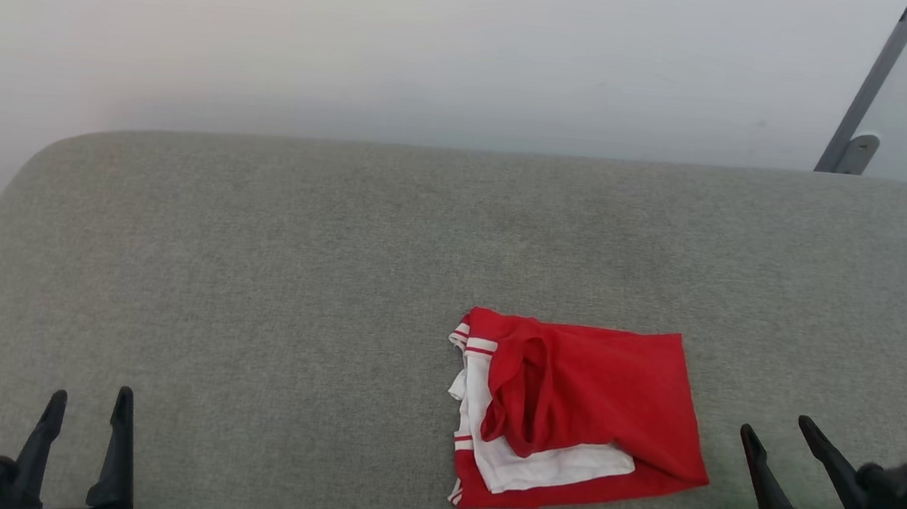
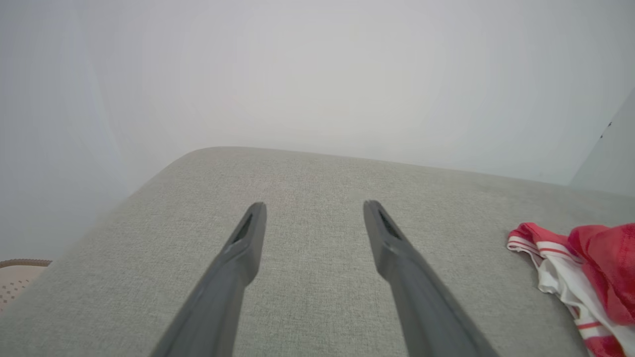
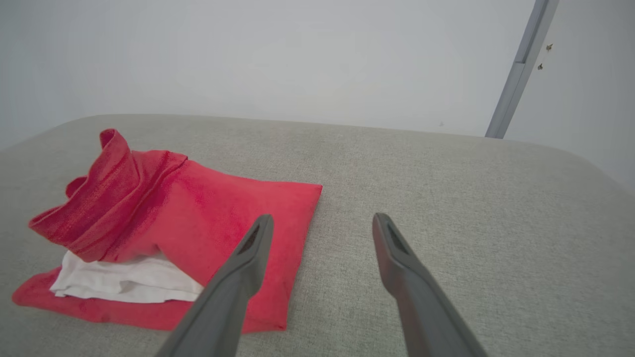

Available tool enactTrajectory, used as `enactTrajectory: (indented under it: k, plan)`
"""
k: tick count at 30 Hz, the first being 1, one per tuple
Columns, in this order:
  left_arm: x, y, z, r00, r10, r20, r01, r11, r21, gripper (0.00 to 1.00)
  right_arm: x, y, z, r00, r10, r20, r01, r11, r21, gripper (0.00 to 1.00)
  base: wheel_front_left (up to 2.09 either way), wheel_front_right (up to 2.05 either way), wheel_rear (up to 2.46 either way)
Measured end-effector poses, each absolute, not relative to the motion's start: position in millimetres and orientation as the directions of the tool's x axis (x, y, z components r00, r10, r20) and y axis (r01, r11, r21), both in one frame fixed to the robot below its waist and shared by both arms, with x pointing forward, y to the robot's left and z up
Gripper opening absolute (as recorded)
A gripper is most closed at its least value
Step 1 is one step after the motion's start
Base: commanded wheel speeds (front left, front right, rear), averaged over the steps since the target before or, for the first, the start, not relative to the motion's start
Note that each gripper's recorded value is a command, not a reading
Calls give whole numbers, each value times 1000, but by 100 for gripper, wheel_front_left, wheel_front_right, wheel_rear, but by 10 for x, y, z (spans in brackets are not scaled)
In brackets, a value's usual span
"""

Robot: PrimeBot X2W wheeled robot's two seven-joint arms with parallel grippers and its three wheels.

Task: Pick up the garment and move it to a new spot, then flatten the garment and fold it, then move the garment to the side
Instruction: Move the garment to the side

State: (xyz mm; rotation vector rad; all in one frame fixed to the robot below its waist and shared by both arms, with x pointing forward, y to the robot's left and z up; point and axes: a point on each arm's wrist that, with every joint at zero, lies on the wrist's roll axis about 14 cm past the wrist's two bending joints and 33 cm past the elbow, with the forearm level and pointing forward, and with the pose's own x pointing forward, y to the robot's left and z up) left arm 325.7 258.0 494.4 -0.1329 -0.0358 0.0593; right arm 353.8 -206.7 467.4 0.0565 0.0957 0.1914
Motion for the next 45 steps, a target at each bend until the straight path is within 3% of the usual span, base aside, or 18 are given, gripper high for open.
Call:
enactTrajectory:
  k: [15, 21, 27, 32, 33, 35, 45]
  plan:
    - [3230, 2691, 4946, 995, 99, 28, -95, 990, -105, 100, 4007, -1901, 4443, 837, 345, -425, -335, 937, 102, 100, 0, 0, 0]
    - [3246, 2741, 4885, 992, 122, 5, -121, 987, -104, 100, 4159, -1719, 4238, 674, 397, -623, -390, 908, 156, 100, 0, 0, 0]
    - [3273, 2754, 4807, 991, 135, -23, -136, 985, -107, 100, 4093, -1589, 3889, 456, 395, -798, -398, 892, 214, 100, 0, 0, 0]
    - [3319, 2756, 4751, 989, 142, -42, -146, 983, -115, 100, 4107, -1484, 3737, 316, 392, -864, -385, 885, 261, 100, 0, 0, 0]
    - [3326, 2760, 4742, 988, 145, -44, -149, 982, -117, 100, 4107, -1464, 3718, 292, 393, -872, -382, 884, 271, 78, 0, 0, 0]
    - [3344, 2766, 4732, 988, 147, -48, -152, 981, -118, 100, 4125, -1437, 3690, 267, 396, -878, -377, 882, 283, 0, 0, 0, 0]
    - [3558, 2744, 4827, 992, 126, -16, -127, 984, -121, 100, 4330, -1470, 3810, 346, 413, -843, -380, 883, 276, 0, 0, 0, 0]
